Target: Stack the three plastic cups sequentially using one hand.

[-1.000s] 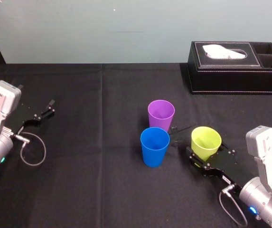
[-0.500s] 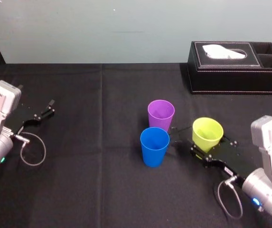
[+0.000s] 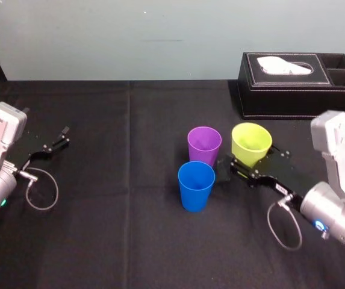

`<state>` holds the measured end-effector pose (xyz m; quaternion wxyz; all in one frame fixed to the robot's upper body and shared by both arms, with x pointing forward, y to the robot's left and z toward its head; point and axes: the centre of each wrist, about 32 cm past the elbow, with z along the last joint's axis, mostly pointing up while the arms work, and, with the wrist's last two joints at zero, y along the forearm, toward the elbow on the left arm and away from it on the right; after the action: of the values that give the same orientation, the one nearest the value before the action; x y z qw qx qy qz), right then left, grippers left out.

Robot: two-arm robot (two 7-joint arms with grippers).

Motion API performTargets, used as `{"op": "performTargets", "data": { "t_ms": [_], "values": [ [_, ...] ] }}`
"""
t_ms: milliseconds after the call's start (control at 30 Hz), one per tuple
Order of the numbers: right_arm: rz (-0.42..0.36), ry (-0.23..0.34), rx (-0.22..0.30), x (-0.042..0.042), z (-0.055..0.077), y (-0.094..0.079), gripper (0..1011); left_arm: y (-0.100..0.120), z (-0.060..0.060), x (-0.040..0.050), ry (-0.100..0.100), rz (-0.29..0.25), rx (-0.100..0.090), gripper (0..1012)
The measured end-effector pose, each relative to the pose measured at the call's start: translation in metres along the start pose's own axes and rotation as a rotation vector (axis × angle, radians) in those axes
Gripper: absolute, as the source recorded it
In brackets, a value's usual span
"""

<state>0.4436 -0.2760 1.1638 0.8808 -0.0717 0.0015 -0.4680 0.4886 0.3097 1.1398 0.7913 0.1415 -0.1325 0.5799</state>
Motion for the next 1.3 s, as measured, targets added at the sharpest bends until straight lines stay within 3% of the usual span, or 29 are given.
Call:
{"op": "performTargets", "data": {
  "t_ms": [500, 1300],
  "values": [
    [0.02, 0.012, 0.022, 0.0141, 0.031, 0.027, 711, 0.0, 0.0, 0.0, 0.0, 0.0, 0.0, 1011],
    [0.089, -0.007, 0.045, 0.0173, 0.038, 0.069, 711, 0.0, 0.0, 0.0, 0.0, 0.0, 0.0, 1011]
  ]
}}
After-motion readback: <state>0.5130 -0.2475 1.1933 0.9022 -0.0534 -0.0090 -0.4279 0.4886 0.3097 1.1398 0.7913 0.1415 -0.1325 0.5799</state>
